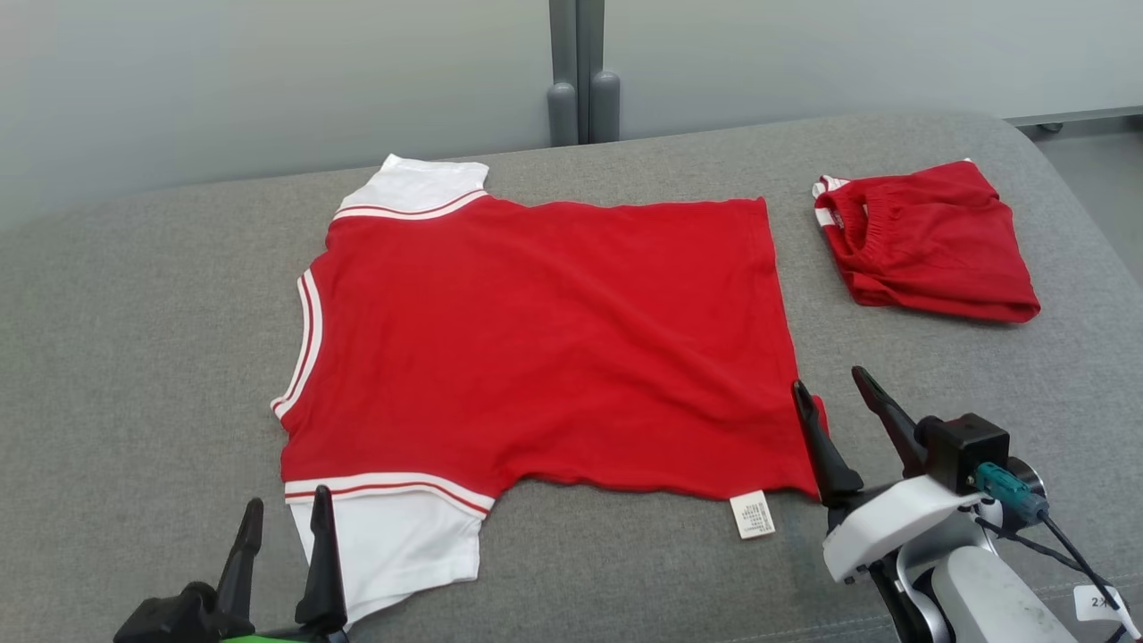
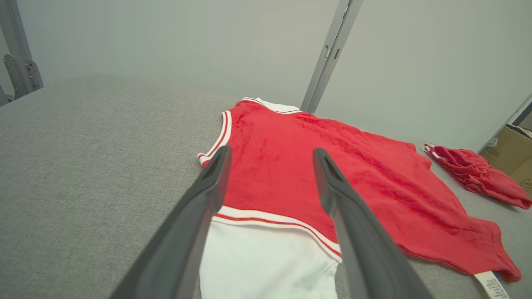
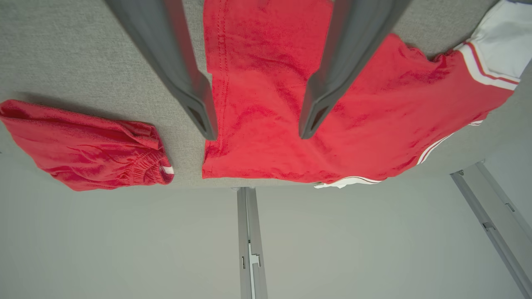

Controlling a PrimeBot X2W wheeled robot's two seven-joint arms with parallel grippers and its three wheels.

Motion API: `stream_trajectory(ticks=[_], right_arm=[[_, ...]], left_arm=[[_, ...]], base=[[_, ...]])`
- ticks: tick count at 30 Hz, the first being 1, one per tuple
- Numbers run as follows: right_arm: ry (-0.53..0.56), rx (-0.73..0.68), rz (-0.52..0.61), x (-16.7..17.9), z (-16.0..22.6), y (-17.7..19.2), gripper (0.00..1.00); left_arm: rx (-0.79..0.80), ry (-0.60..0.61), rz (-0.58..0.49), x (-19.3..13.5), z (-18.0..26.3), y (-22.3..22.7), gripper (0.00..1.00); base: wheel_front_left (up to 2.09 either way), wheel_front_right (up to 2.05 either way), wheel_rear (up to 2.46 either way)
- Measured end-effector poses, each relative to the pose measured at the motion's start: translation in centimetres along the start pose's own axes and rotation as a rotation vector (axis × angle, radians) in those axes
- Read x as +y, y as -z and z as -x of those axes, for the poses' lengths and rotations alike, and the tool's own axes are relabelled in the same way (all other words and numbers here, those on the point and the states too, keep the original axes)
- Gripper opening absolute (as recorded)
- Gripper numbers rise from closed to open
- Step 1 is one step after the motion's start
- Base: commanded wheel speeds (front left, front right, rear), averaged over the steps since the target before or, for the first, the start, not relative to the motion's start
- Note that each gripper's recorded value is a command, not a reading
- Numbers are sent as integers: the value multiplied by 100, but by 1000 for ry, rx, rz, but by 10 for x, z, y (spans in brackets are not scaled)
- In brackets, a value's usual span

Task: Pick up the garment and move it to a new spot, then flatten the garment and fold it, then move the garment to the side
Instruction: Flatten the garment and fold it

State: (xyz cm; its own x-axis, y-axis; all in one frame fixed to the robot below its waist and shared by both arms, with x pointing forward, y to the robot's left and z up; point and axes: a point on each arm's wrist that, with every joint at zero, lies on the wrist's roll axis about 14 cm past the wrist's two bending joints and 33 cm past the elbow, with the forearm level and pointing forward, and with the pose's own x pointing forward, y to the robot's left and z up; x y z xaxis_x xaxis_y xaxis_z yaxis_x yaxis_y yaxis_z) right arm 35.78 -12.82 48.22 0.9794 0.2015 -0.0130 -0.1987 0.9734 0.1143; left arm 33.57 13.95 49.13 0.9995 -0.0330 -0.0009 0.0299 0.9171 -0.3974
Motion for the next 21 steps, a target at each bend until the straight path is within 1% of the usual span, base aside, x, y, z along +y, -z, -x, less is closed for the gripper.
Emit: stream_trajectory(ticks=[2, 8, 11, 17, 21], right_arm=[[2, 12, -1, -1, 1, 4, 100], [18, 85, 6, -8, 10, 27, 100], [22, 107, 3, -10, 11, 34, 100], [20, 128, -5, -9, 11, 40, 100], [16, 138, -8, -9, 9, 43, 100]], left_arm=[[19, -11, 14, 3, 2, 6, 100], [110, -112, 149, 23, 11, 33, 100], [176, -155, 181, 31, 16, 51, 100], [351, -185, 193, 35, 33, 93, 100], [419, -215, 186, 42, 41, 108, 100]], base=[[0, 0, 0], [0, 0, 0], [0, 0, 0], [0, 0, 0], [0, 0, 0]])
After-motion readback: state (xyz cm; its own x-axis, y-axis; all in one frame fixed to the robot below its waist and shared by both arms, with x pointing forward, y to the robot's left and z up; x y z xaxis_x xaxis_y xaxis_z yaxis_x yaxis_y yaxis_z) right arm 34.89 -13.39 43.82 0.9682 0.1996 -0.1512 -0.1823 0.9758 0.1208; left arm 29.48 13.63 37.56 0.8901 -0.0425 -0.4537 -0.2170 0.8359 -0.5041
